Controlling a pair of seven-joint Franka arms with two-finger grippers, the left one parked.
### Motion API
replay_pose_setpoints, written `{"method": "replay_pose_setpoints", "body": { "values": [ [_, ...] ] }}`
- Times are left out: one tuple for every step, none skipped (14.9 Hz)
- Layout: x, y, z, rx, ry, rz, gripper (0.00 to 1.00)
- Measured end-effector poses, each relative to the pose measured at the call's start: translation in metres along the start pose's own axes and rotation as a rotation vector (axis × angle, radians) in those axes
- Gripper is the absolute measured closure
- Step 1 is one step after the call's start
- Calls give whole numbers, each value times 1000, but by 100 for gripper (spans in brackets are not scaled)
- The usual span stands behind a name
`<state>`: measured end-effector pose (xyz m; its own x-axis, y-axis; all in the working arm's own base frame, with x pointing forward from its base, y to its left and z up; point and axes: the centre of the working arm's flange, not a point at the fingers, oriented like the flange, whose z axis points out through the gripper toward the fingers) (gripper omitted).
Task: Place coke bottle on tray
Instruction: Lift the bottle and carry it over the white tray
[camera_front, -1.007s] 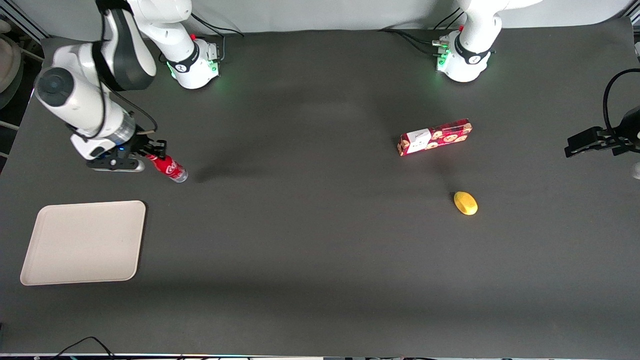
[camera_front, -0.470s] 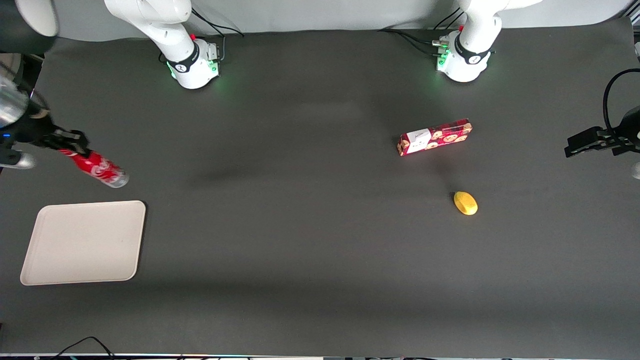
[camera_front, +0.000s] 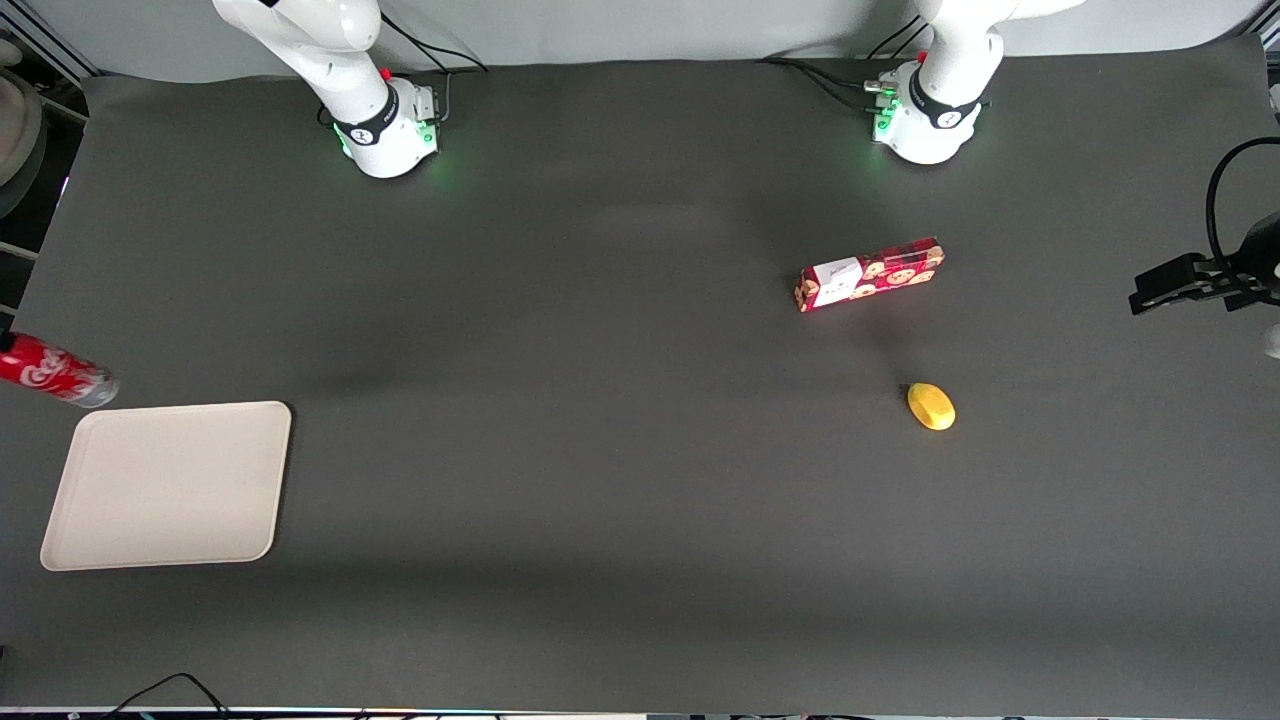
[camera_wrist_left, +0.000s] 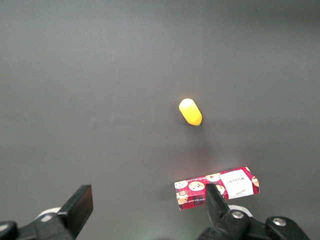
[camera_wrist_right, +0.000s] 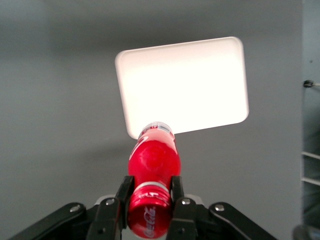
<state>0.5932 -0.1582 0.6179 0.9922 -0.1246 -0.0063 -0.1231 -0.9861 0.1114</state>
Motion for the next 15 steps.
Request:
{"method": "replay_pose_setpoints", "body": {
  "values": [
    [8, 32, 13, -6, 1, -10, 65],
    [16, 64, 29, -17, 13, -16, 65],
    [24, 94, 46, -30, 28, -15, 65],
    [30, 121, 66, -41, 40, -8, 65],
    [36, 146, 89, -46, 51, -1, 65],
    [40, 168, 114, -41, 61, -1, 65],
    [44, 188, 142, -20, 73, -2, 65],
    [48, 205, 171, 12, 84, -4, 65],
    [51, 217, 200, 41, 90, -7, 65],
    [54, 223, 228, 65, 90, -6, 65],
    [57, 226, 251, 84, 88, -3, 65],
    [60, 226, 268, 99, 86, -3, 65],
    [62, 224, 280, 112, 84, -3, 65],
    [64, 222, 287, 121, 81, -4, 65],
    [66, 220, 291, 125, 79, -6, 65]
  ]
}}
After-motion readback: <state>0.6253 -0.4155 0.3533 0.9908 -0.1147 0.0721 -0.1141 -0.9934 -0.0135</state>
